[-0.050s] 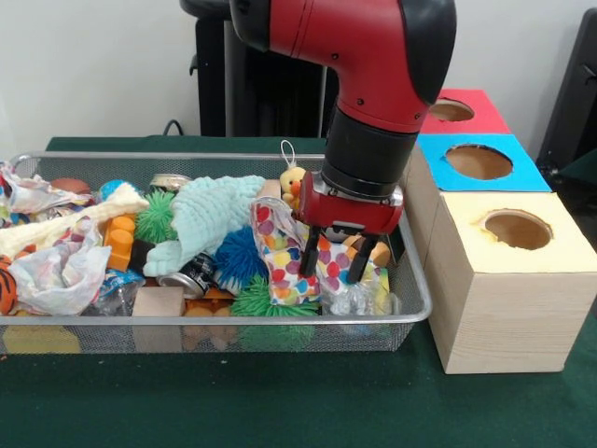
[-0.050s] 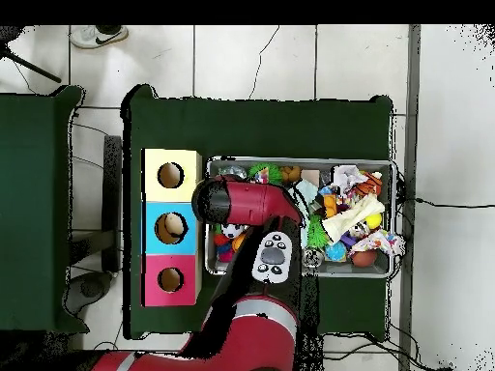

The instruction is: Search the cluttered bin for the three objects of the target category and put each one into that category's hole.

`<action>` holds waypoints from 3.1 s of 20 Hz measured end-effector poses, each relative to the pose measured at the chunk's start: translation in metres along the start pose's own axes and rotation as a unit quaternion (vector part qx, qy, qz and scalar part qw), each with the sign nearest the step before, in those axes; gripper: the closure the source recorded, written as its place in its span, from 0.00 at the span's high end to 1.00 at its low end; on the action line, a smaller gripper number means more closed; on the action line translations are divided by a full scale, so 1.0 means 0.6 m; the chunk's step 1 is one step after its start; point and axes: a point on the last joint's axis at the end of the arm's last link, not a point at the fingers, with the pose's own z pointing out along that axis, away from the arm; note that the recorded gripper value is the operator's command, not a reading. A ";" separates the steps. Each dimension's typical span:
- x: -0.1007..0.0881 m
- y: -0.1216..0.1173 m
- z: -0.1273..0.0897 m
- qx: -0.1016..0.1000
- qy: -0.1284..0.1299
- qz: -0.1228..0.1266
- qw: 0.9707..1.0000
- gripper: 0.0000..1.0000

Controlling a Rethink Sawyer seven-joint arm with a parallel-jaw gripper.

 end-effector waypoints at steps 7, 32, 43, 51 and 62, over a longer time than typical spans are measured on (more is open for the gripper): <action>-0.004 0.011 -0.001 -0.002 -0.005 0.003 1.000 1.00; -0.087 -0.031 -0.034 0.003 -0.036 0.005 0.999 1.00; -0.085 -0.039 -0.029 0.002 -0.034 0.005 0.999 1.00; -0.085 -0.022 -0.032 0.001 -0.036 -0.002 0.999 1.00; -0.085 -0.011 -0.034 0.000 -0.037 -0.006 0.999 1.00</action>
